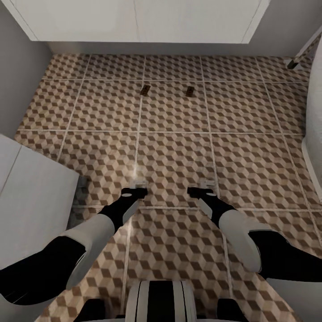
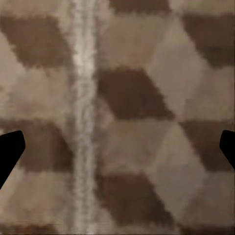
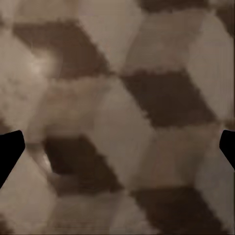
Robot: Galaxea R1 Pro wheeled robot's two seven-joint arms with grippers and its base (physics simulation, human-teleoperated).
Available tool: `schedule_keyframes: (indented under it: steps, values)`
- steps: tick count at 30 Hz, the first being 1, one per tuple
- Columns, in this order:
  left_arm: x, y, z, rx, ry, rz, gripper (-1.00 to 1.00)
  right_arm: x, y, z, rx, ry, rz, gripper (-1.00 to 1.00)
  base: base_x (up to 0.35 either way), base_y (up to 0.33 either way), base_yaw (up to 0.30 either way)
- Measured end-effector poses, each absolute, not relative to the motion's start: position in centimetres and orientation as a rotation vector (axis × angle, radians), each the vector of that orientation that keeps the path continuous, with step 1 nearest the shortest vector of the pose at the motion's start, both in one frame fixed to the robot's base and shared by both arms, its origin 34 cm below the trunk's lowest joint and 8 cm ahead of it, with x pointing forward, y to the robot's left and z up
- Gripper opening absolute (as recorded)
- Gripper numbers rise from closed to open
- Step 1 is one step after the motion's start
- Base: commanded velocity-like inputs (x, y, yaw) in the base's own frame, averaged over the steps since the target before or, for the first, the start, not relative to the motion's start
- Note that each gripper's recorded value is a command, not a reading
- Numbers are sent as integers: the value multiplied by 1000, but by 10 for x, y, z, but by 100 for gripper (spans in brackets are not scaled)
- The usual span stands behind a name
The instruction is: Take the four mousetraps from the cabinet in the bathroom and place them on the bathroom floor. Make sure all four end up on the same floor surface, and ensure that at least two of them are either under or directly next to the same bathroom sink.
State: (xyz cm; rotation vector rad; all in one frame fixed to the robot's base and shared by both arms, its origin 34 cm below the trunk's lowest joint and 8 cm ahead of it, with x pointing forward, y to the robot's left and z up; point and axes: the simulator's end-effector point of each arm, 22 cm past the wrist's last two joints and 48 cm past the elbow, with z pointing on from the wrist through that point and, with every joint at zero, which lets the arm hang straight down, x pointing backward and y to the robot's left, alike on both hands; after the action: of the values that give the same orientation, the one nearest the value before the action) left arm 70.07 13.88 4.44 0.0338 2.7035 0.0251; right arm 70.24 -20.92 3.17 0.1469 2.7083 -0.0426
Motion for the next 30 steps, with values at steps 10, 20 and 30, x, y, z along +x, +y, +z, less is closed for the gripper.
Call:
schedule_keyframes:
  steps: [10,20,30]
  values:
    - [700,139,44,32,2705,25,100,699,-209,30,142,2714,-40,100,-346,0,0]
    - [697,141,42,30,2711,29,100,699,-208,30,136,2716,-40,100,-213,0,0]
    - [691,140,39,35,2723,24,100,697,-210,30,136,2720,-44,100,-32,0,0]
